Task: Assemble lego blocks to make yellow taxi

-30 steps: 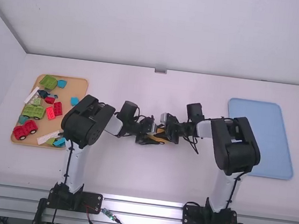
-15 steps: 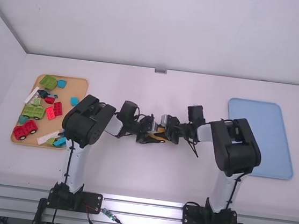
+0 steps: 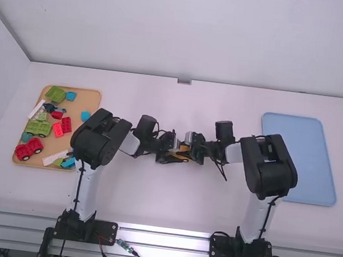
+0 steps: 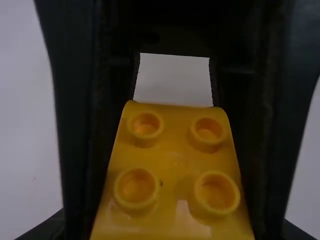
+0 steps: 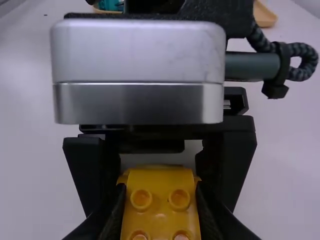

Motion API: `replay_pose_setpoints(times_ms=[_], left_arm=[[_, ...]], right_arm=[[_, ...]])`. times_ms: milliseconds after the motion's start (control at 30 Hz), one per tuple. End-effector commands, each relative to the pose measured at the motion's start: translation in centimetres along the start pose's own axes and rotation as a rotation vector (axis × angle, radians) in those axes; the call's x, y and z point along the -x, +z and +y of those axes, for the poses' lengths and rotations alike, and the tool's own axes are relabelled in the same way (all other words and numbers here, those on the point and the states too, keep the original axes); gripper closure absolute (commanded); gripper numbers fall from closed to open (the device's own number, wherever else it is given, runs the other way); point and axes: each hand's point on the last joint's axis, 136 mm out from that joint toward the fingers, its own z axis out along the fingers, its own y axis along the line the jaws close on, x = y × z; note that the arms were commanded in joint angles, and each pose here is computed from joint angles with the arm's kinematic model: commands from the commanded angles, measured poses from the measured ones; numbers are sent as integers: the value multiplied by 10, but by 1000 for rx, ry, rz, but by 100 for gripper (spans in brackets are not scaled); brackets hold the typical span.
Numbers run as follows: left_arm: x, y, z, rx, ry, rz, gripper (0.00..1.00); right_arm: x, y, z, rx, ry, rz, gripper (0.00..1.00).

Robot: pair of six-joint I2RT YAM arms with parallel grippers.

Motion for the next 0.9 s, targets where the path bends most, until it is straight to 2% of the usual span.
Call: replay_pose_setpoints(times_ms=[0, 267, 567, 867], left_arm=[[-9, 0, 4, 22, -15, 25, 98], [-9, 1, 2, 14, -20, 25, 98], [-14, 1, -21, -75, 43, 26, 98], [-9, 1, -9, -34, 47, 15, 98]], right_arm=[[-34, 6, 20, 24, 136, 73, 100], [-44, 5, 16, -7, 159, 127, 100], [-38, 6, 13, 27, 176, 129, 100], [-42, 4, 20, 45, 158, 143, 100]])
